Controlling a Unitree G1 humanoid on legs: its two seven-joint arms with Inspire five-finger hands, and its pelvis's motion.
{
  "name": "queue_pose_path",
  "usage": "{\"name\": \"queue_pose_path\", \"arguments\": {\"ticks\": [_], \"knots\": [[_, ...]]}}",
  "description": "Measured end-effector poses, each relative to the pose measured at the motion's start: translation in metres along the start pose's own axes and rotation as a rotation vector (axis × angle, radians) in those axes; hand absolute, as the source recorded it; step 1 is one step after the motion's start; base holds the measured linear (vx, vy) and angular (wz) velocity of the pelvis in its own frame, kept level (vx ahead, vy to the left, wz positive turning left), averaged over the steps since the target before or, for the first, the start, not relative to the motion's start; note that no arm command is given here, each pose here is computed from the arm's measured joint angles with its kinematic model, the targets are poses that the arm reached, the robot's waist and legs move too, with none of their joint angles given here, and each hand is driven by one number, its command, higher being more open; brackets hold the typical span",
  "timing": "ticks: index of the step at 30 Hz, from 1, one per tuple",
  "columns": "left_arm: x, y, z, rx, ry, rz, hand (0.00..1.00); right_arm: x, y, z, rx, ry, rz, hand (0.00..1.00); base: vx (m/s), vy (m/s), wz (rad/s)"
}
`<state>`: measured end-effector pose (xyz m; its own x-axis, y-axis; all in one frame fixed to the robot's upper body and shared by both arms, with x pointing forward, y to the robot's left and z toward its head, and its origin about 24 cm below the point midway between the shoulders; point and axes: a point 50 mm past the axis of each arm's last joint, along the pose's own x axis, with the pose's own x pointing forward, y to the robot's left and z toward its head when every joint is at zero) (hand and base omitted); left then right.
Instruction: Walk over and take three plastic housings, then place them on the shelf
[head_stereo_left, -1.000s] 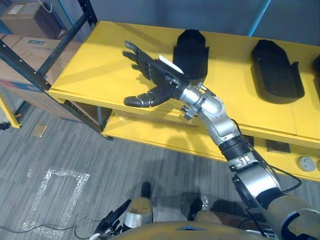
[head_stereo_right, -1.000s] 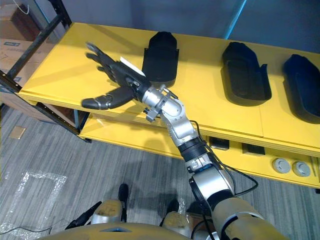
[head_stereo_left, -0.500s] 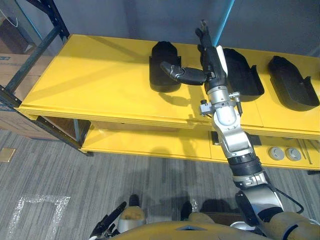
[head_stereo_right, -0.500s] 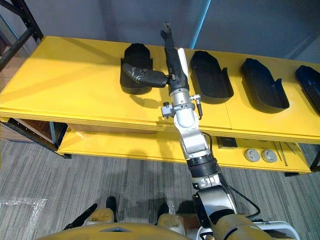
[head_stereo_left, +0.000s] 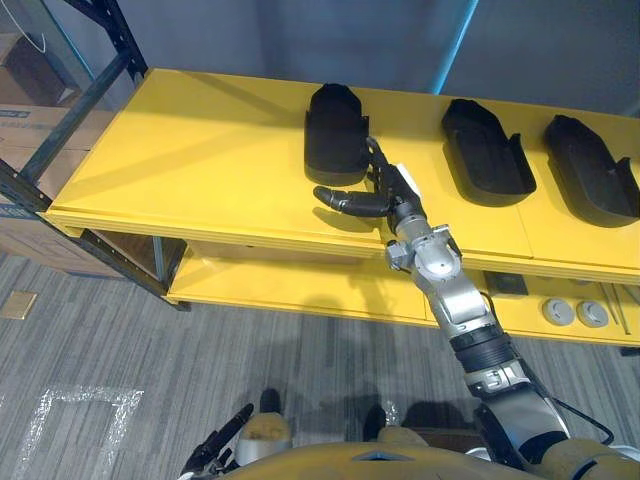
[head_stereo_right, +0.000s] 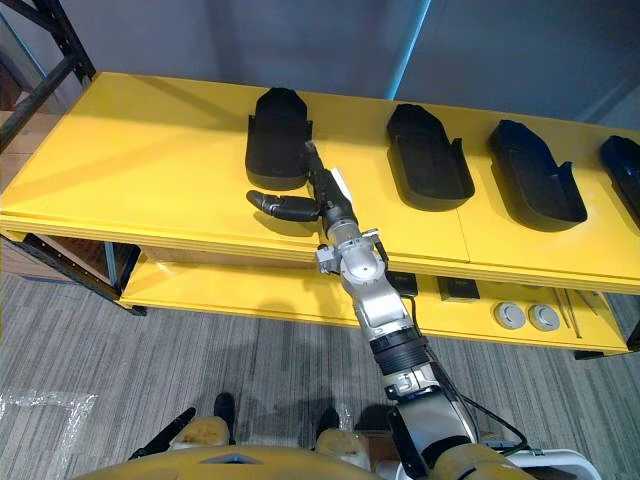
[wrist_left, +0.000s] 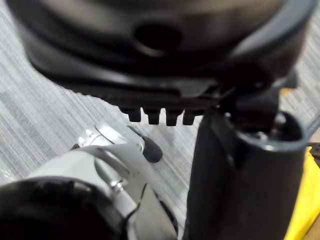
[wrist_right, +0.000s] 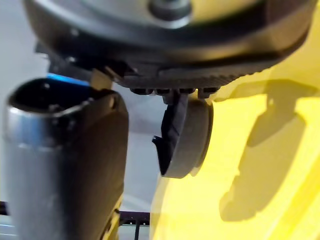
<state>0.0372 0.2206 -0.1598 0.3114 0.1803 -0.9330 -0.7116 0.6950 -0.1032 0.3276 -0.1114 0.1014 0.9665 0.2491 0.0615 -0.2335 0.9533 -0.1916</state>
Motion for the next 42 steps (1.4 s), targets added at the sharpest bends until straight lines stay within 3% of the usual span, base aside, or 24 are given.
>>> {"name": "queue_pose_path", "arguments": {"ticks": [27, 33, 37, 42], "knots": [[0.001, -0.001, -0.002, 0.019, 0.014, -0.006, 1.00, -0.001, 0.005, -0.005, 0.005, 0.015, 0.014, 1.00, 0.00, 0.000, 0.00], [0.001, -0.001, -0.002, 0.020, 0.014, -0.009, 1.00, -0.004, -0.005, 0.000, -0.006, -0.050, -0.139, 1.00, 0.00, 0.000, -0.02], [0.001, 0.000, -0.001, 0.030, 0.016, -0.006, 1.00, -0.011, -0.028, 0.039, 0.004, -0.236, -0.322, 1.00, 0.01, 0.003, -0.19], [0.001, 0.014, 0.004, 0.141, 0.016, 0.040, 1.00, -0.065, -0.074, 0.087, 0.020, -0.538, -0.533, 1.00, 0.03, 0.012, -0.51]]}}
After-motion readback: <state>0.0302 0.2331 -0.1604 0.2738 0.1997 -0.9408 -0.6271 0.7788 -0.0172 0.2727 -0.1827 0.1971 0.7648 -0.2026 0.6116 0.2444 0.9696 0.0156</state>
